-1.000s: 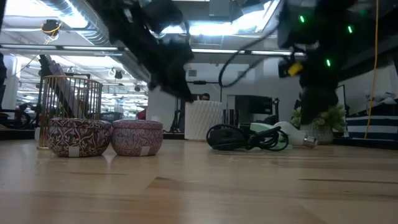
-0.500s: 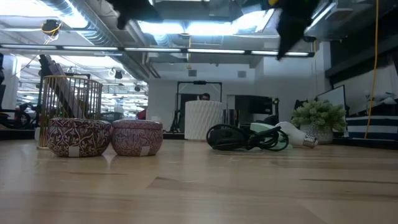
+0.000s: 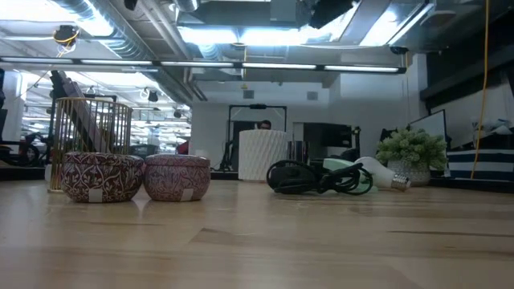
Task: Screw lightbulb
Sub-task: Return to Home Position
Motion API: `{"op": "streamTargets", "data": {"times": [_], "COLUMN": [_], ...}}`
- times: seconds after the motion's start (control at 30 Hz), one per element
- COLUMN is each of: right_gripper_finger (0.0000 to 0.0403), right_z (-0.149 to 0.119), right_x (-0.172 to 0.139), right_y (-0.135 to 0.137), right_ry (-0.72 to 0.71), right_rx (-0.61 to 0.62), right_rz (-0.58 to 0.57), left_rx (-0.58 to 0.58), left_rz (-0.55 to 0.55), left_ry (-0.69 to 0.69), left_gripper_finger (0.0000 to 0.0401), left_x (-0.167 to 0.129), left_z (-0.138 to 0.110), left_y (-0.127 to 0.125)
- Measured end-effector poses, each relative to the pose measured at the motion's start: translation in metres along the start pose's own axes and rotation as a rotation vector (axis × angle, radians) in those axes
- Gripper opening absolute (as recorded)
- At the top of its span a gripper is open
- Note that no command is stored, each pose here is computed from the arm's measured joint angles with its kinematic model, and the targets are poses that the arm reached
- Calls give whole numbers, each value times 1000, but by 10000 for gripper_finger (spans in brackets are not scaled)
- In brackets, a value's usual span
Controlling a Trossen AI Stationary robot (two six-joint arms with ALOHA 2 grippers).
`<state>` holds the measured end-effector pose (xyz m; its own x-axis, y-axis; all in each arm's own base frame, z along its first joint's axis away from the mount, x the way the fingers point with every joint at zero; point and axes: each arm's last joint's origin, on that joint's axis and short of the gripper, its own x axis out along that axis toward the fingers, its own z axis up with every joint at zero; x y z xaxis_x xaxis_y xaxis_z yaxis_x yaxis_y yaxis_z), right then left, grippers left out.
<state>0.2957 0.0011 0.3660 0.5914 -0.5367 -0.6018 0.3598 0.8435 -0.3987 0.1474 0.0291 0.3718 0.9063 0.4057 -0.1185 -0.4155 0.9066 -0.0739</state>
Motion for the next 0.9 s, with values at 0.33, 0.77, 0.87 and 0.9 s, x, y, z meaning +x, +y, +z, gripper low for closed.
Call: {"op": "streamTargets", "data": {"times": [0.33, 0.77, 0.87, 0.9], "right_gripper_finger": [253, 253, 253, 253], "right_z": [-4, -108, -141, -151], "right_x": [-66, -136, -131, -128], "right_y": [-46, -99, -96, -94], "right_ry": [157, -88, -169, -199], "right_rx": [-36, 318, 407, 431], "right_rz": [15, -16, 0, 6], "left_rx": [170, 145, 111, 95], "left_rz": [14, 2, -2, -2], "left_ry": [272, 225, 160, 147], "left_gripper_finger": [0, 0, 0, 0], "left_x": [-25, -11, -5, -3], "left_z": [-35, -153, -179, -187], "left_y": [11, 19, 20, 20]}}
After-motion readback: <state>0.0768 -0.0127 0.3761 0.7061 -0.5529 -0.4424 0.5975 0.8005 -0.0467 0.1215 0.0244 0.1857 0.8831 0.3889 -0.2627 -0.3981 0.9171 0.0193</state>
